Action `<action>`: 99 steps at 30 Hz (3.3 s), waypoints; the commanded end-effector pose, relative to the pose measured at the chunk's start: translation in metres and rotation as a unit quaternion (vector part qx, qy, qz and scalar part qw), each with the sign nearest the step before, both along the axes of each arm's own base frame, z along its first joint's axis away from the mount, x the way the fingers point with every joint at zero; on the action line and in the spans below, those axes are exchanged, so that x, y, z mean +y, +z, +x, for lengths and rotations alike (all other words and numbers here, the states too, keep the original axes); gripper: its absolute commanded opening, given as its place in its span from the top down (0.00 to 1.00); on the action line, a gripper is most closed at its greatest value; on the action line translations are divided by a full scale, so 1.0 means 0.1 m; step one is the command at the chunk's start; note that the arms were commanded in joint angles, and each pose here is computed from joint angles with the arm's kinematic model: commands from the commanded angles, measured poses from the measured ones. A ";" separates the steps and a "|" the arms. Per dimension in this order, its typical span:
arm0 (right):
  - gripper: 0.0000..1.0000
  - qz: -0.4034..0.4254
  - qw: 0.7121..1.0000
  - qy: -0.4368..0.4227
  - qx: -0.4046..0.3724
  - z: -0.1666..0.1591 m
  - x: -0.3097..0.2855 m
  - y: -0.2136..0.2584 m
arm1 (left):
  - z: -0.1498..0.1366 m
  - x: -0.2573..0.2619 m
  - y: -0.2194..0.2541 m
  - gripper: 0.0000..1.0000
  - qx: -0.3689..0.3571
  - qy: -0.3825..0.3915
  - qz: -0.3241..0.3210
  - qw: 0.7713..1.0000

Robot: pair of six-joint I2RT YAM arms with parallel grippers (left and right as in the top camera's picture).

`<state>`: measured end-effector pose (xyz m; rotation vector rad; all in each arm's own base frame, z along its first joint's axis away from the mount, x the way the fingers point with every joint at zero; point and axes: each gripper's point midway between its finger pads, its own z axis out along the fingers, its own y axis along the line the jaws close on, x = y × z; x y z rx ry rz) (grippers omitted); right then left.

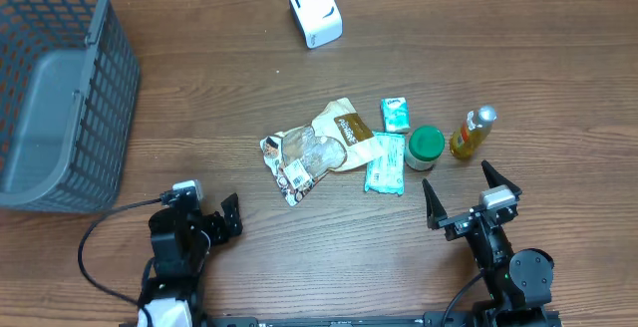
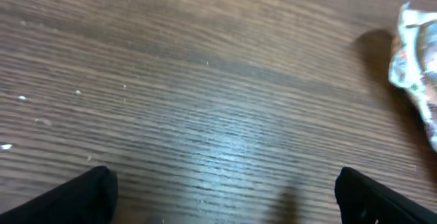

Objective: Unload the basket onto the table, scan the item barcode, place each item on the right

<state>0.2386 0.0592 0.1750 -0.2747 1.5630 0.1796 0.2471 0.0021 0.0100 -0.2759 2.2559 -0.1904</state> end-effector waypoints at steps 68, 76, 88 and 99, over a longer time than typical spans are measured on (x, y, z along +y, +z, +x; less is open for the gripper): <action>0.00 0.000 1.000 -0.001 0.000 0.00 -0.01 -0.03 | -0.01 0.08 1.46 0.00 -0.304 -0.017 0.136 0.943; 0.00 0.000 1.000 -0.001 0.000 0.00 -0.01 -0.03 | -0.01 0.08 1.46 0.00 -0.304 -0.017 0.136 0.943; 0.00 0.000 1.000 -0.001 0.000 0.00 -0.01 -0.03 | -0.01 0.08 1.46 0.00 -0.304 -0.017 0.136 0.943; 0.00 0.000 1.000 -0.001 -0.001 0.00 -0.01 -0.03 | -0.01 0.08 1.46 0.00 -0.304 -0.017 0.136 0.943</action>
